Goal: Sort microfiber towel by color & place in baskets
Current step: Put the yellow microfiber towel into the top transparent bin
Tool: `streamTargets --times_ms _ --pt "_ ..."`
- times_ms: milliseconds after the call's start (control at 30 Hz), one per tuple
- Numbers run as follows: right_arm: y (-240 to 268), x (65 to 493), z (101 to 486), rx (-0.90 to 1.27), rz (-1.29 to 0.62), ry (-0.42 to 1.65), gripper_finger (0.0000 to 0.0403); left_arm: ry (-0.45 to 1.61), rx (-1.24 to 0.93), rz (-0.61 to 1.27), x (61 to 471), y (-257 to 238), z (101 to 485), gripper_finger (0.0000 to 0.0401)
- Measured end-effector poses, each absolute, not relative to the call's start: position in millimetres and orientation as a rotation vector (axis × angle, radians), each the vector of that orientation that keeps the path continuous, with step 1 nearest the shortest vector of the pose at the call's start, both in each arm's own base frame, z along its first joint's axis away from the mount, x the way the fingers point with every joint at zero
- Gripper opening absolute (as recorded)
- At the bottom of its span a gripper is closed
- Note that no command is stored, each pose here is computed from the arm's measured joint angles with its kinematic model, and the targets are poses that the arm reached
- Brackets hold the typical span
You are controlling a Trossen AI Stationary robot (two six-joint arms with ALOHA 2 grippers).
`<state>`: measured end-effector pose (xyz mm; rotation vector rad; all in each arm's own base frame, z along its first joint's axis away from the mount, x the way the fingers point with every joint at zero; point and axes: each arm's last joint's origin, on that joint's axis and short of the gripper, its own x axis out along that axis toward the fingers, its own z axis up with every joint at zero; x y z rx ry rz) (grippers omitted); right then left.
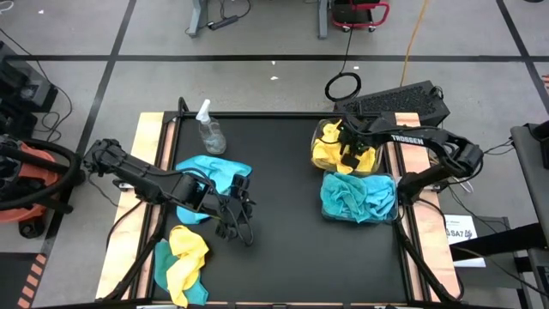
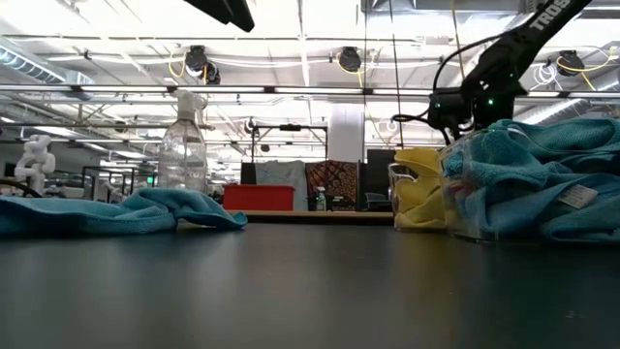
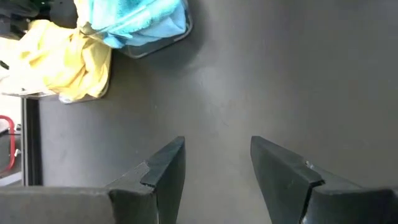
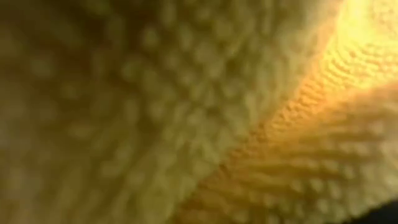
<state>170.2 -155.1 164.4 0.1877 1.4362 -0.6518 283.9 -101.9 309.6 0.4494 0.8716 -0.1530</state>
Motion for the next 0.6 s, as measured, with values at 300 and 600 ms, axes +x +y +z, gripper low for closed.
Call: streamTargets --times_ms 300,600 --pt "-157.2 164.8 166.6 0.262 -0.64 1.414 0.0019 0.873 0.448 -0.148 284.4 -100.4 309.6 0.0187" --pt "-160.0 168.0 199.8 0.263 -0.657 1.38 0.0114 0.877 0.446 -0.14 285.3 -97.6 309.5 0.0187"
